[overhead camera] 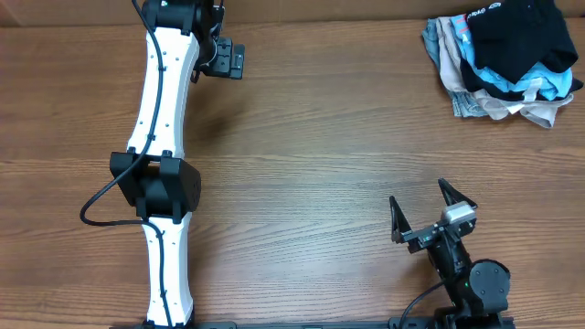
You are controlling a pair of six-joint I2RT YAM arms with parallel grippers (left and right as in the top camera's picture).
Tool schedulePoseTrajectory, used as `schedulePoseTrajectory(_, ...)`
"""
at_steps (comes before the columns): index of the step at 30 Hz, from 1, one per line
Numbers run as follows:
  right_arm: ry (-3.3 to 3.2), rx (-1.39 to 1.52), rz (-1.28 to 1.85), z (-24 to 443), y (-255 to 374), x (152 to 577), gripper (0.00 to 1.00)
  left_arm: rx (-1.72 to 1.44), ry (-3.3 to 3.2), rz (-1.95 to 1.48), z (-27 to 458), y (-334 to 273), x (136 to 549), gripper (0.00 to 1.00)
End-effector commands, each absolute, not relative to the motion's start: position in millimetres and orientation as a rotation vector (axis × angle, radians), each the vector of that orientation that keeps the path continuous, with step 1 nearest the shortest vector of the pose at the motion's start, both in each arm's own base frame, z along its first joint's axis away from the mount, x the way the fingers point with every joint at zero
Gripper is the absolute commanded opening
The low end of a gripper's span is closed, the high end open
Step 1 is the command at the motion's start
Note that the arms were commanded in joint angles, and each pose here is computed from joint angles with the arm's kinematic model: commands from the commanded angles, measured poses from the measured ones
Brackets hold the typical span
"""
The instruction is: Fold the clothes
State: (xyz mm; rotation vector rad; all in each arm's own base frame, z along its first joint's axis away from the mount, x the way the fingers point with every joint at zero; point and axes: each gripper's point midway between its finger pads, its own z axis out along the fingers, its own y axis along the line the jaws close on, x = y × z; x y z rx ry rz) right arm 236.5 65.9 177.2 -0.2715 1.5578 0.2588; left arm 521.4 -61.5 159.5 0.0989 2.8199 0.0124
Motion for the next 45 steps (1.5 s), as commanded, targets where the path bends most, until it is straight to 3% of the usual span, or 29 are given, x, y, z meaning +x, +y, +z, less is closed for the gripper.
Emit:
schedulePoseTrajectory(1, 1.558, -0.253, 0.246, 175.0, 62.9, 237.4, 1.00, 0.070, 2.811, 0.006, 164.3, -58.2, 521.3, 1.00)
schedulePoseTrajectory(20, 1.558, -0.254, 0.247, 175.0, 63.0, 237.4, 1.00, 0.072, 2.810, 0.006, 164.4, -59.2, 521.3, 1.00)
schedulePoseTrajectory(25, 1.558, -0.254, 0.247, 175.0, 63.0, 237.4, 1.00, 0.116, 2.759, -0.010, 189.7, -76.2, 515.7, 1.00)
schedulePoseTrajectory(30, 1.558, -0.254, 0.247, 175.0, 63.0, 237.4, 1.00, 0.232, 2.650, -0.057, 251.4, -114.5, 471.7, 1.00)
schedulePoseTrajectory(36, 1.558, -0.254, 0.247, 175.0, 63.0, 237.4, 1.00, 0.351, 2.615, -0.096, 273.6, -134.4, 393.6, 1.00)
schedulePoseTrajectory(45, 1.558, -0.254, 0.247, 175.0, 63.0, 237.4, 1.00, 0.252, 2.615, -0.077, 277.8, -76.1, 297.1, 1.00)
